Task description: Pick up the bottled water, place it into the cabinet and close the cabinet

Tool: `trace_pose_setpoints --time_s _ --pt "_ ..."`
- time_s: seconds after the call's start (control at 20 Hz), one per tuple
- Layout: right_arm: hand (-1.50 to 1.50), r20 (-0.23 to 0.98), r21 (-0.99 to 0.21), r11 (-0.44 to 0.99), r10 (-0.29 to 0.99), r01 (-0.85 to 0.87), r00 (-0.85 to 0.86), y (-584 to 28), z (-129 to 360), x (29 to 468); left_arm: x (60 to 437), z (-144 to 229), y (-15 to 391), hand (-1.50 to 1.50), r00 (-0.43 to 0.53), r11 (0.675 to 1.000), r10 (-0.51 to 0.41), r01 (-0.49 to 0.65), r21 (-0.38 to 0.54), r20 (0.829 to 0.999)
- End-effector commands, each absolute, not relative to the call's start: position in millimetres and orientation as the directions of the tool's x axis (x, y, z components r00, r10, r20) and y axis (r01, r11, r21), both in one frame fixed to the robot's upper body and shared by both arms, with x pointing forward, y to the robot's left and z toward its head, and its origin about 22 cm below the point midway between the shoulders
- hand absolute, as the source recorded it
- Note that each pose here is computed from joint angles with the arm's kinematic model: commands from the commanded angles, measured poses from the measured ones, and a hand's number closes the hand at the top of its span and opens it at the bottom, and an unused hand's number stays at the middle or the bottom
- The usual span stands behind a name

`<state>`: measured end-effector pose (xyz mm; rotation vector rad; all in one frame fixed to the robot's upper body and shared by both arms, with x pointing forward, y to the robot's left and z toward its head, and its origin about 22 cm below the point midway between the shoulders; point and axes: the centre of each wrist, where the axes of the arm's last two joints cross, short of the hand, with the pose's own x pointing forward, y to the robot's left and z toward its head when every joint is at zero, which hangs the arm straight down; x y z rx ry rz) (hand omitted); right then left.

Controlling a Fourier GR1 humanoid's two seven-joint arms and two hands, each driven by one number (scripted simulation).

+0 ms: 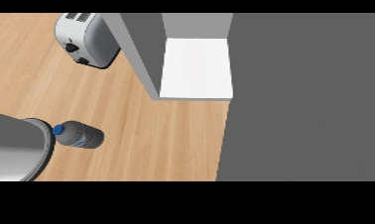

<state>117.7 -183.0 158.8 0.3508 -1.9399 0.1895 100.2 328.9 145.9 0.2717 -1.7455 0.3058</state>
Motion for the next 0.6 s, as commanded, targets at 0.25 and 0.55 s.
trace_pose_setpoints --time_s 0.25,0.55 --pt "-1.5 0.914 -0.032 0.96 -0.085 -0.28 -0.396 -187 173 104 84 169 315 -1.5 -0.293 0.963 0.036 -0.244 -0.111 0.955" --pt "-1.5 0.911 -0.02 0.958 -0.1 -0.285 -0.4 -181 172 93 96 151 323 -1.5 -0.25 0.953 -0.006 -0.294 -0.07 0.968"
